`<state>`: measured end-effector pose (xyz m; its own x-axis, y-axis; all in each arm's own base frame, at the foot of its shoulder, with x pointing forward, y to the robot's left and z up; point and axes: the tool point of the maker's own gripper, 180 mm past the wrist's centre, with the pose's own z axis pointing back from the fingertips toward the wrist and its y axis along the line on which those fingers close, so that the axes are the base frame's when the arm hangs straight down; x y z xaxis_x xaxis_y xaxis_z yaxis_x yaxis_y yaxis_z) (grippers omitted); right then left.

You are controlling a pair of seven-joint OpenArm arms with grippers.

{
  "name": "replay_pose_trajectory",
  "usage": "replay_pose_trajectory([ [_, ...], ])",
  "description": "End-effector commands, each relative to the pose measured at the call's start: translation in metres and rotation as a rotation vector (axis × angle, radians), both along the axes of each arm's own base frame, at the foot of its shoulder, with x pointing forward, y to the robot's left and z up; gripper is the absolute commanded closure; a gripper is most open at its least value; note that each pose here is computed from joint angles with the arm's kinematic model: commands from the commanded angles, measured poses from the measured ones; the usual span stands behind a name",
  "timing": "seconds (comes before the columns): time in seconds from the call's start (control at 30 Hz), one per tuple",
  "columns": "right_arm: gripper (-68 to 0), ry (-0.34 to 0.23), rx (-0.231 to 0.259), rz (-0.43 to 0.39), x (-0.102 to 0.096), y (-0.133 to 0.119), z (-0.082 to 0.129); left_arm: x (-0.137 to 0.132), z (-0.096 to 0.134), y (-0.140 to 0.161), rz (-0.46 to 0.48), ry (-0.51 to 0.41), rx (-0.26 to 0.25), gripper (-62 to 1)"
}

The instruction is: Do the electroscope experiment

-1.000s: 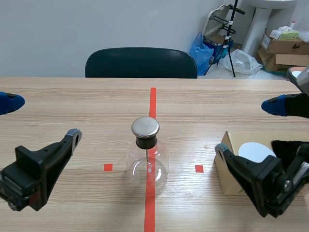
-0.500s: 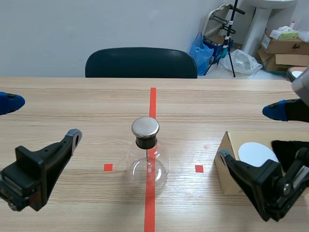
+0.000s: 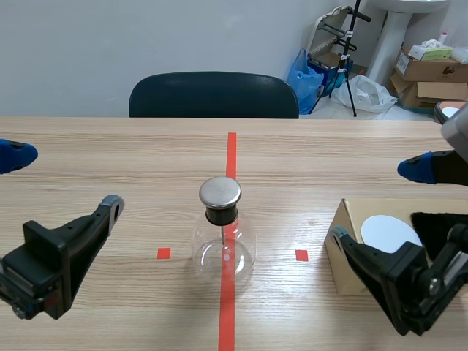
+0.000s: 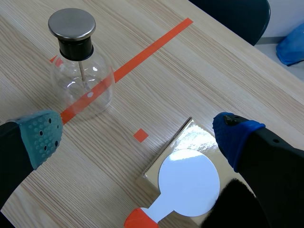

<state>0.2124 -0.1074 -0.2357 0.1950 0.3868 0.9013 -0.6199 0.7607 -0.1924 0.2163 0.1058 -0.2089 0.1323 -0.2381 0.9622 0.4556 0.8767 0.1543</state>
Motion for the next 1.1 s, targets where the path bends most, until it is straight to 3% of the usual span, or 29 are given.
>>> replay_pose_trajectory([
  [0.0,-67.9,-0.023,0.007,0.005,0.0029,0.0009,0.0065,0.0008,0.0041,-0.0004,0.0,-0.015,-0.007,-62.3],
  [1.07,-67.9,-0.014,0.0,0.003,0.0026,0.0001,0.0047,0.0008,0.0041,-0.0004,0.0,-0.015,-0.007,-62.3],
])
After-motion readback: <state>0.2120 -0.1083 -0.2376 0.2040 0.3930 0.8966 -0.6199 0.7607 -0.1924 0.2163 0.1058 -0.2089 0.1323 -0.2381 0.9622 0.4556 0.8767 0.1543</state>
